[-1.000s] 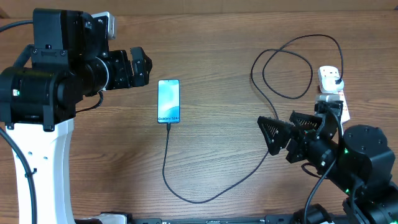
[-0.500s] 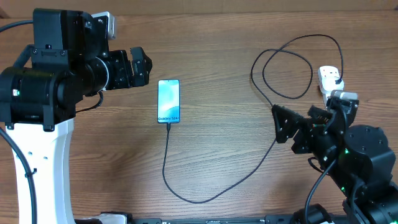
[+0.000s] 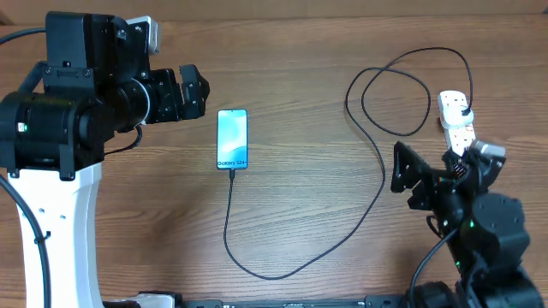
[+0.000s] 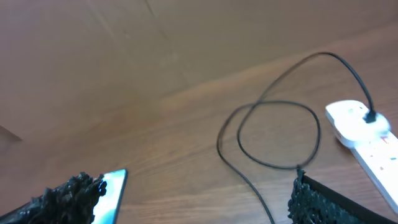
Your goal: Plug charger to phone and switch on socket
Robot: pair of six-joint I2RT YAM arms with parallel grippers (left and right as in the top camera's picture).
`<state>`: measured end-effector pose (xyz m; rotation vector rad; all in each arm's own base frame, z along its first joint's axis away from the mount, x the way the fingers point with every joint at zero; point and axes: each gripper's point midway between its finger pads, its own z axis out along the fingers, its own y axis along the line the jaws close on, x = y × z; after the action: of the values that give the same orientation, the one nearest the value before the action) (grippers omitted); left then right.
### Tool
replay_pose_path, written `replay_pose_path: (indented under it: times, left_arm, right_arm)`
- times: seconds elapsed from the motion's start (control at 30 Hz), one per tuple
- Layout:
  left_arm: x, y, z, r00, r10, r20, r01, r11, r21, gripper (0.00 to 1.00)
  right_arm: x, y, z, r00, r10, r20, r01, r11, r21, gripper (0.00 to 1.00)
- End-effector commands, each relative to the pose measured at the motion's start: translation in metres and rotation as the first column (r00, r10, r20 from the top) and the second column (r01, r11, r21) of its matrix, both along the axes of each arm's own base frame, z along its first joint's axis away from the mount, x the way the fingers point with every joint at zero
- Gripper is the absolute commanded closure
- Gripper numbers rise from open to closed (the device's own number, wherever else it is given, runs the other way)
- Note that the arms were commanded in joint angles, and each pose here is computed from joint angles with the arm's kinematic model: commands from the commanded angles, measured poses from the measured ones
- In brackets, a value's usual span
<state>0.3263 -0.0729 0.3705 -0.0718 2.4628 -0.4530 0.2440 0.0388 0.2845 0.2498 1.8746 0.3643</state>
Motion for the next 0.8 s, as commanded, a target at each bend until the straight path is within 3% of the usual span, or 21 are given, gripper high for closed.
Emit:
replay_pose_path:
  times: [0.0,0.77]
  left_arm:
    - [0.0,-0.004,0.001,1.0,-0.006,-0.002,0.006,1.0,-0.012,0.0]
    - [0.0,-0.004,0.001,1.0,-0.006,-0.002,0.006,1.0,-0.012,0.0]
  right_arm:
    - [-0.007,0.003,-0.01,0.998,0.036,0.049,-0.036,0.999,0.0,0.0]
    - [-0.016,-0.001,-0.055,0.939,0.025,0.342,-0.037,0.999,0.027,0.0]
